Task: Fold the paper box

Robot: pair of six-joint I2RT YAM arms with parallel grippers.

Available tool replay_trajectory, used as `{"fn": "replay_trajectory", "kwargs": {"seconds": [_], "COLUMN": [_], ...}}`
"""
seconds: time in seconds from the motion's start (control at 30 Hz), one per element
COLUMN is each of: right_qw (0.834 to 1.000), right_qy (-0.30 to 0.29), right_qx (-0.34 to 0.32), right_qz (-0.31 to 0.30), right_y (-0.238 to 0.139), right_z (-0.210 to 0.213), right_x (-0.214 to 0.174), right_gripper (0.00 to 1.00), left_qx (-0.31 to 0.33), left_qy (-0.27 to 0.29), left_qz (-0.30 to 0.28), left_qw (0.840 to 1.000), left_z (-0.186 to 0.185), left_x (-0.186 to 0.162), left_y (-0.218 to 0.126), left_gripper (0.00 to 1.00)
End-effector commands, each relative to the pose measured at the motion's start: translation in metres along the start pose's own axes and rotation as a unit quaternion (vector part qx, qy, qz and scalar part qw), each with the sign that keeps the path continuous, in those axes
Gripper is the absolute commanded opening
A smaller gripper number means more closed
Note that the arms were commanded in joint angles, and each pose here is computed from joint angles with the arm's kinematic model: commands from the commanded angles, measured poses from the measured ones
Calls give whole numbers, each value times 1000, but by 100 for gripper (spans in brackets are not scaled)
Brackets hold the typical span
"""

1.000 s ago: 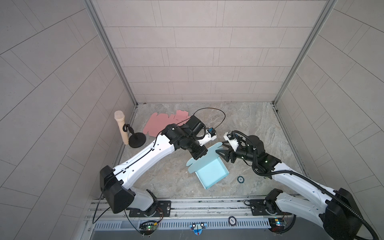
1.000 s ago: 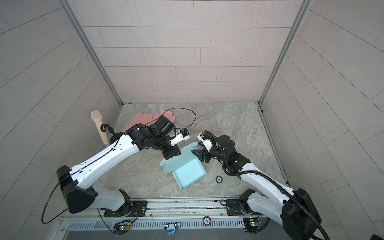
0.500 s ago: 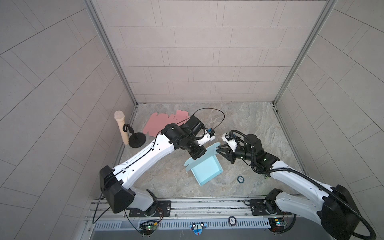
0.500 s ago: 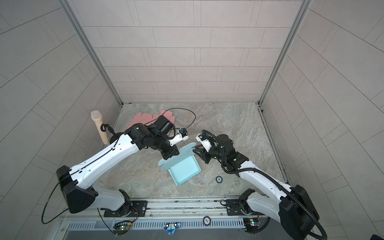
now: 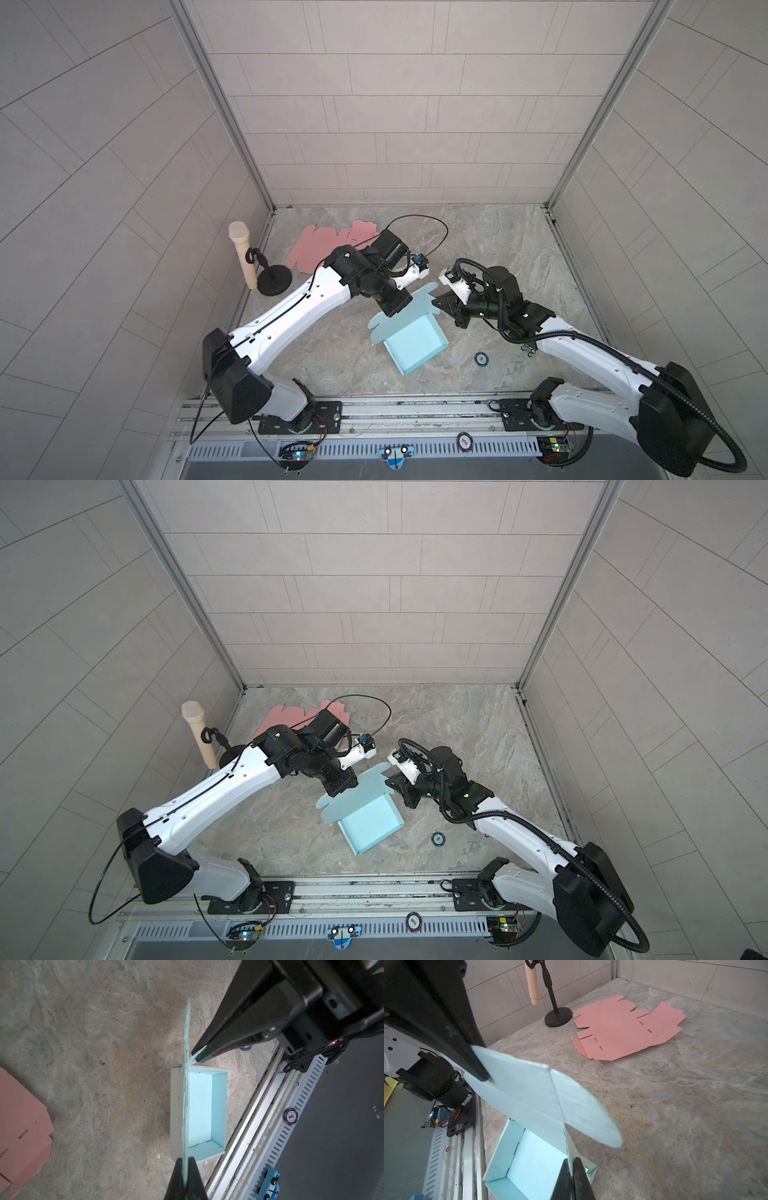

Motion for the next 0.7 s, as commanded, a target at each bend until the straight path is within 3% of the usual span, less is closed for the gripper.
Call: {"fn": "replay_trajectory", "kwargs": {"seconds": [0.0, 0.07, 0.13, 0.23, 0.37, 0.43, 0.53, 0.67], "right_qw": [1000, 999, 998, 998, 997, 997, 997, 996], "right_qy": [-26, -32, -32, -31, -26, -25, -13, -5], "right_qx": [-12, -34, -46, -55, -65, -67, -74, -81], "right_qz": [1, 15, 18, 15, 13, 10, 25, 36], "right_y": [-2, -1, -2, -4, -5, -5, -3, -1], "right_z": [0, -4, -8, -9, -12, -13, -18, -24], "right_x": [7, 4, 1, -1, -2, -1, -15, -18], "right_gripper": [5, 2, 2, 1, 1, 1, 1, 1], "left_qx": [2, 0, 0, 5, 6, 8, 10, 8], "left_qy": [2, -14, -34, -63, -103, -119, -161, -200], "left_qz": [-26, -28, -32, -43, -102, -127, -164, -228], "left_qw": [1000, 1000, 999, 997, 989, 985, 973, 953], "left_z": [4, 10, 18, 29, 39, 43, 56, 67], "left_x": [10, 8, 4, -4, -9, -12, -14, -11], "left_y": [-7, -6, -6, -6, -12, -11, -2, 5], "left_gripper": [0, 5, 24, 42, 75, 86, 94, 95]}}
Point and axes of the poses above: each gripper's point midway between its finger pads, its own y axis out along the fingers, its own z axis along the line the jaws close on, x = y × z, the point moved 3 cm from there along -y, back along the fingers, and after that the axes turned 3 degrees about -y, right-handed, at the moved point
